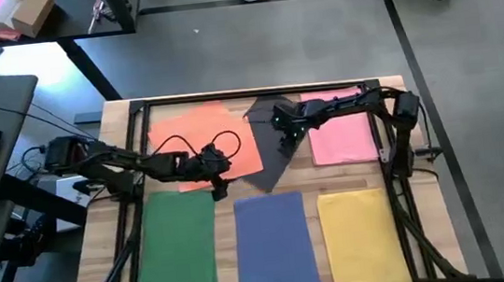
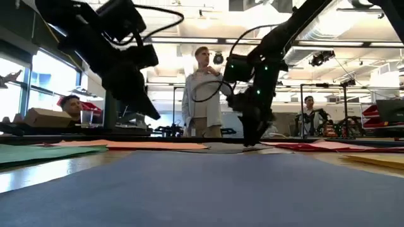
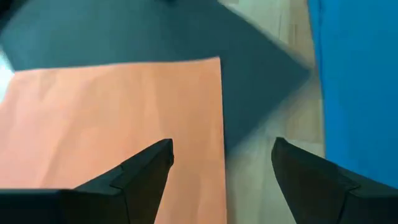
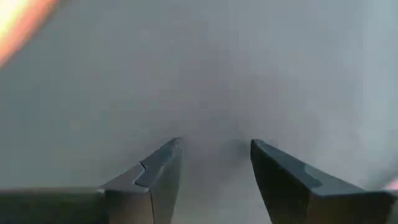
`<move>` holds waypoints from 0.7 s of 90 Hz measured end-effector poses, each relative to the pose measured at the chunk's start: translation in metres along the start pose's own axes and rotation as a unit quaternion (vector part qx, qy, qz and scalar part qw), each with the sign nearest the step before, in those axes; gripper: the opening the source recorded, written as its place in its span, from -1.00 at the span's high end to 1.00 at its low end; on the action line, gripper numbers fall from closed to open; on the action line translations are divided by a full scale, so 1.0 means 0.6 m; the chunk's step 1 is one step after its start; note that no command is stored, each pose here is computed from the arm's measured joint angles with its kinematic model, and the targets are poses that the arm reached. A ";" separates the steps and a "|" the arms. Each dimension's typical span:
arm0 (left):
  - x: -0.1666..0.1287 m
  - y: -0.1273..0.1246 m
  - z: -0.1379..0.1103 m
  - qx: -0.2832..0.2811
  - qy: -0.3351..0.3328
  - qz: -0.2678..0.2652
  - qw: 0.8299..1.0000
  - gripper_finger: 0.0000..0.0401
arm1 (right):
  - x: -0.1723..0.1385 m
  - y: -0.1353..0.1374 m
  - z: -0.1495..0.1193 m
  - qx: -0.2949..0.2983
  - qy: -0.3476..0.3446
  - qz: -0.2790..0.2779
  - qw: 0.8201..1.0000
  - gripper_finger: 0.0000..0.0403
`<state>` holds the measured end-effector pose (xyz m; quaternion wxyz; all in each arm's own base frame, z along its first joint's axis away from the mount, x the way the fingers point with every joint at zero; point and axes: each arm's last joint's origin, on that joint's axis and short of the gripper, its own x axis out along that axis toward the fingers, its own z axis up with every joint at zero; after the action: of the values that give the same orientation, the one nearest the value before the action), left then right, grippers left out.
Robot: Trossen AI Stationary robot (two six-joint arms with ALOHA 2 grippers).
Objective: Organize paper
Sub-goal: Adjust the black papers on the top middle of the table
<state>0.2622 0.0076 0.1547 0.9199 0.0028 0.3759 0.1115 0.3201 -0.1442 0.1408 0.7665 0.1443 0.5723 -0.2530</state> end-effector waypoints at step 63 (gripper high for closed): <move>0.034 0.054 0.017 -0.046 -0.029 0.032 0.998 -0.30 | 0.022 0.029 0.007 -0.158 -0.024 0.071 0.985 0.13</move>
<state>0.2768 0.0444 0.1506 0.9256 -0.0247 0.3431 0.1580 0.3356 -0.1349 0.1282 0.8095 0.0558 0.5745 -0.1078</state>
